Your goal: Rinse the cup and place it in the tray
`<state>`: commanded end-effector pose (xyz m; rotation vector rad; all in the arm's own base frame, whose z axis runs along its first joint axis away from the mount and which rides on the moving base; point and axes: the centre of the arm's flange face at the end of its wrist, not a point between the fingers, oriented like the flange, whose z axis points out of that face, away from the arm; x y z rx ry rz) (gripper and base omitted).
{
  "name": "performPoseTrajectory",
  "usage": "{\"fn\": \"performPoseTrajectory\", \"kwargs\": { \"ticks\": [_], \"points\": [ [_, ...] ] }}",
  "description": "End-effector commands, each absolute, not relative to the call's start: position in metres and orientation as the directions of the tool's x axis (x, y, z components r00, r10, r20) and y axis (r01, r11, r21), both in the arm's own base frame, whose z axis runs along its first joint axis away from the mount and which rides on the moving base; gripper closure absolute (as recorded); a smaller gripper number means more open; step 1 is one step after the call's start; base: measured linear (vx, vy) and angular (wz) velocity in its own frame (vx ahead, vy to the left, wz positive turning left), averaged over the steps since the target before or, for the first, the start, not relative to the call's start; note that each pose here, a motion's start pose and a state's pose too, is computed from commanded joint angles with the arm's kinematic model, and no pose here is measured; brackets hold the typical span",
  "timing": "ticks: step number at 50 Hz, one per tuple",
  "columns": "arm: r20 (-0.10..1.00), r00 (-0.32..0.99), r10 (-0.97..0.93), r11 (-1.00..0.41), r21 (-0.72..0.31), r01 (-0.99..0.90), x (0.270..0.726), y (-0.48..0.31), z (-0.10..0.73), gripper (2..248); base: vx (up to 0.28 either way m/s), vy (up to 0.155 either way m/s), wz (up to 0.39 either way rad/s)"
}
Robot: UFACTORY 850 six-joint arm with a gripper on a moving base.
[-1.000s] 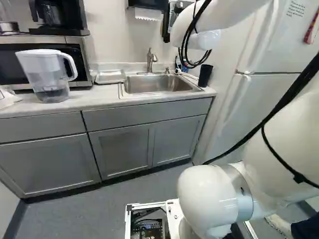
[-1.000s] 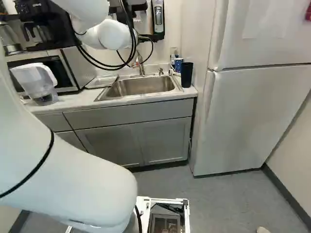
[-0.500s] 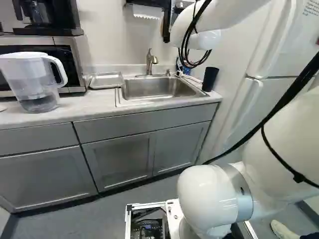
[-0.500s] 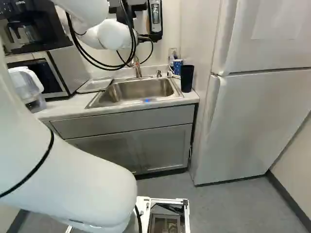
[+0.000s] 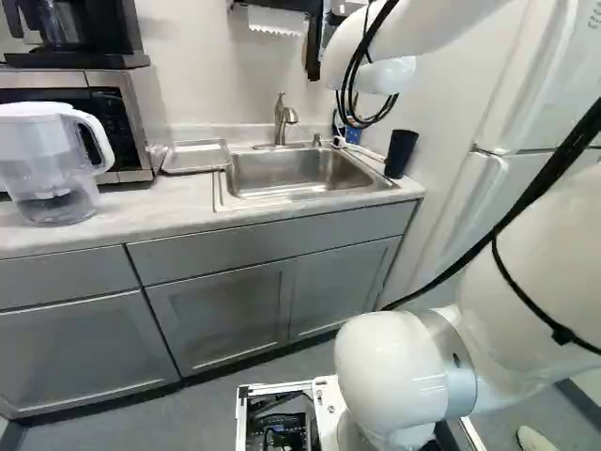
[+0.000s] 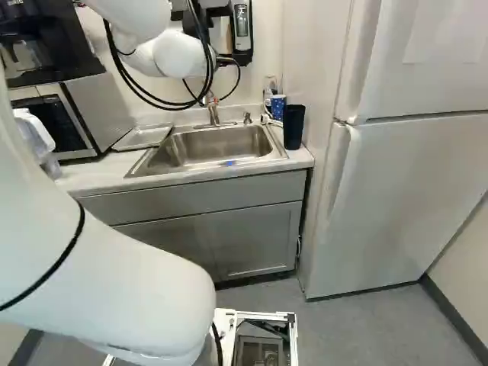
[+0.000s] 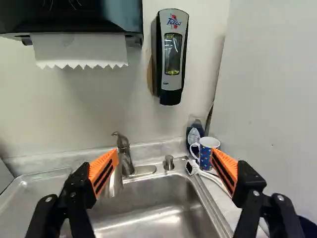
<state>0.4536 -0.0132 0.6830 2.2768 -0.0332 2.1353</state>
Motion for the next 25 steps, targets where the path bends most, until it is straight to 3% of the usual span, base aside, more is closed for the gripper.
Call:
{"fn": "performPoseTrajectory", "kwargs": {
  "ticks": [25],
  "points": [
    [0.997, 0.074, -0.002, -1.0, 0.0, -0.021, 0.479, -0.01, 0.684, 3, 0.0, 0.0, 0.0]
  ]
}}
